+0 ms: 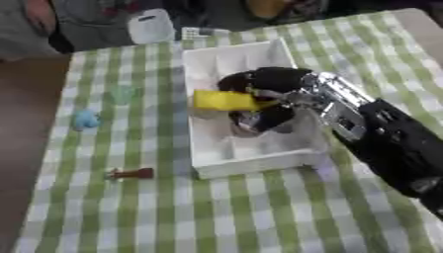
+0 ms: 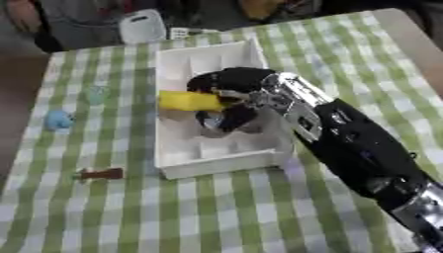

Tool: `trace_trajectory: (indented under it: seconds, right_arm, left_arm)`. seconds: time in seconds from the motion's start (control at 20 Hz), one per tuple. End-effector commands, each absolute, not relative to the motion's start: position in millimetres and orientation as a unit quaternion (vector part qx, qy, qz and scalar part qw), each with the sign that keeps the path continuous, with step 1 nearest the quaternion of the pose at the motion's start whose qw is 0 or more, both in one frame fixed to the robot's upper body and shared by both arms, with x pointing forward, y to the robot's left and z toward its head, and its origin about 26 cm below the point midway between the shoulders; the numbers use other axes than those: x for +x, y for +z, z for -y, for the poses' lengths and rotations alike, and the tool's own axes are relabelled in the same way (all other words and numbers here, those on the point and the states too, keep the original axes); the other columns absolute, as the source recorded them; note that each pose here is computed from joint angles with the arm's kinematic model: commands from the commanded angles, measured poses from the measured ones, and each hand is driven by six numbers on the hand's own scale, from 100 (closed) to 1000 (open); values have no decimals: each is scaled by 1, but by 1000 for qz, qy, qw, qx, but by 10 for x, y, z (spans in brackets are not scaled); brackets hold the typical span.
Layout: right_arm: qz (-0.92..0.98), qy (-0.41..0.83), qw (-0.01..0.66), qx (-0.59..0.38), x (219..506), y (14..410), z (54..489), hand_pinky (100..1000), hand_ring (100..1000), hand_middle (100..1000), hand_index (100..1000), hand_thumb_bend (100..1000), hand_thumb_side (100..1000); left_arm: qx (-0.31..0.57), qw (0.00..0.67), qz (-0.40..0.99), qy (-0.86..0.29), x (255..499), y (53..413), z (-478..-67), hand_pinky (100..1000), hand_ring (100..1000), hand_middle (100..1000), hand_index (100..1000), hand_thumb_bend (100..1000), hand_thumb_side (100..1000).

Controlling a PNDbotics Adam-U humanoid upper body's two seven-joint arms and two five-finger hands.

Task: Pick up objects on the table and place them in the box.

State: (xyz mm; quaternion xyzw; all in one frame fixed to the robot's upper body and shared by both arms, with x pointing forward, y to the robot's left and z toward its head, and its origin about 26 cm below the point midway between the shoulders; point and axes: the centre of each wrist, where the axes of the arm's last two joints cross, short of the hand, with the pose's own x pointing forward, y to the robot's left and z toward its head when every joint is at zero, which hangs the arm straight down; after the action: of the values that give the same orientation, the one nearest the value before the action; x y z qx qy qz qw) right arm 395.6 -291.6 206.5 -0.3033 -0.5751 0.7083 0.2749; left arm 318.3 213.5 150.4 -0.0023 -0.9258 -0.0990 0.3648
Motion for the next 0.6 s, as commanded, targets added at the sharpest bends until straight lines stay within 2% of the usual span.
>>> trace_trajectory:
  seconds: [0.05, 0.6]
  right_arm:
    - [589, 699, 258, -314, 3920, 2221, 2894, 947, 952, 975, 1000, 100, 883]
    - [621, 674, 265, -299, 3828, 2341, 2861, 948, 959, 985, 1000, 100, 931]
  left_arm:
    - [-1, 352, 931, -97, 3163, 1573, -2153, 785, 1000, 717, 769, 100, 816]
    - [1, 356, 929, -96, 3158, 1544, -2164, 783, 1000, 715, 769, 100, 808]
